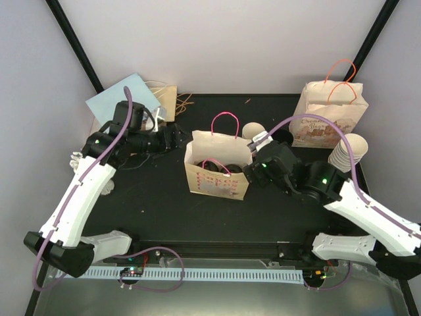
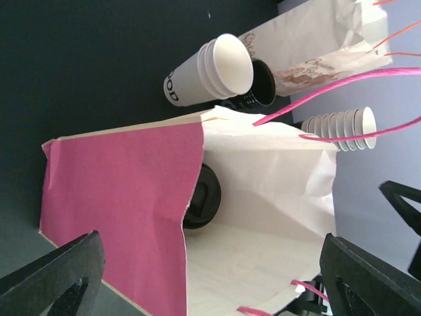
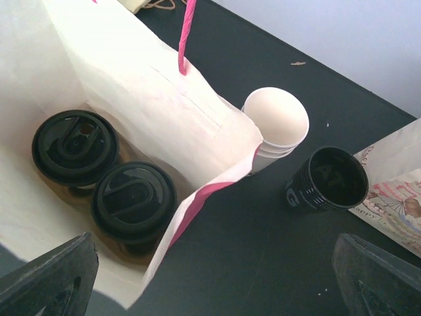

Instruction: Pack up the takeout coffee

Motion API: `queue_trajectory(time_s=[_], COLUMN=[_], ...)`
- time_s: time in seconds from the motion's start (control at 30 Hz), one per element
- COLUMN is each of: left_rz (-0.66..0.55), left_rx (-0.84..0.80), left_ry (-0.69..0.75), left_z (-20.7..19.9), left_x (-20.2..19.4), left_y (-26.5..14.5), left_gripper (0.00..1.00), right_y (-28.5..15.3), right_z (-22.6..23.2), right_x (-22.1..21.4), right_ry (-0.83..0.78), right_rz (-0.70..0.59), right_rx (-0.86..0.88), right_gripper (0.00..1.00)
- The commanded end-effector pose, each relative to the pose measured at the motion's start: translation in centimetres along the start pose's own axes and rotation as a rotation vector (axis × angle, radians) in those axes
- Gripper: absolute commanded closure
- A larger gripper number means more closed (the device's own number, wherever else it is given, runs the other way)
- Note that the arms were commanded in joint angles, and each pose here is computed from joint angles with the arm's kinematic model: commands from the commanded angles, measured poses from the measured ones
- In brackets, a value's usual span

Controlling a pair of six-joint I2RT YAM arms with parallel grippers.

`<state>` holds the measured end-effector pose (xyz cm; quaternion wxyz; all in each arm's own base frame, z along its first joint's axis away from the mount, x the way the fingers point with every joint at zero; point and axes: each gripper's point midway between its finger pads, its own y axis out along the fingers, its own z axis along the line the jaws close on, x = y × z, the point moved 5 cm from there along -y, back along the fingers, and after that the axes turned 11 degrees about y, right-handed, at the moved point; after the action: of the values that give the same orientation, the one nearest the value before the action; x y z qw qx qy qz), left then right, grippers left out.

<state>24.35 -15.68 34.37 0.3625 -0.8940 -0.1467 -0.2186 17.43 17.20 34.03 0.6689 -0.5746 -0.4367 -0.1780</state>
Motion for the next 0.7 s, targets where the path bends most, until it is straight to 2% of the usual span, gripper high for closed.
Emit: queue_trajectory(time_s=[0.0, 0.2, 0.47, 0.67], left_rz=[-0.076, -0.217, -0.252, -0.311], left_rx=[0.075, 0.347, 0.677, 0.825], left_ry=[0.065, 0.091, 0.036, -0.015], left_z=[-0.7, 2.0, 6.2, 7.9], left_x=[0.2, -1.4, -4.2, -5.2], left_y=[-3.4, -7.9, -12.2, -14.8], left_gripper=[0.05, 0.01, 0.01, 0.01], right_y=[0.6, 0.7, 0.0, -3.0], right_z=[-0.1, 0.1, 0.1, -0.4], right_x=[1.6, 3.1, 3.4, 3.5], right_ry=[0.019, 0.047, 0.092, 0.201], right_rz=[-0.027, -0.057, -0.097, -0.155], right_rx=[-0.033, -0.02, 0.023, 0.145], right_gripper=[0.0, 0.0, 0.0, 0.0])
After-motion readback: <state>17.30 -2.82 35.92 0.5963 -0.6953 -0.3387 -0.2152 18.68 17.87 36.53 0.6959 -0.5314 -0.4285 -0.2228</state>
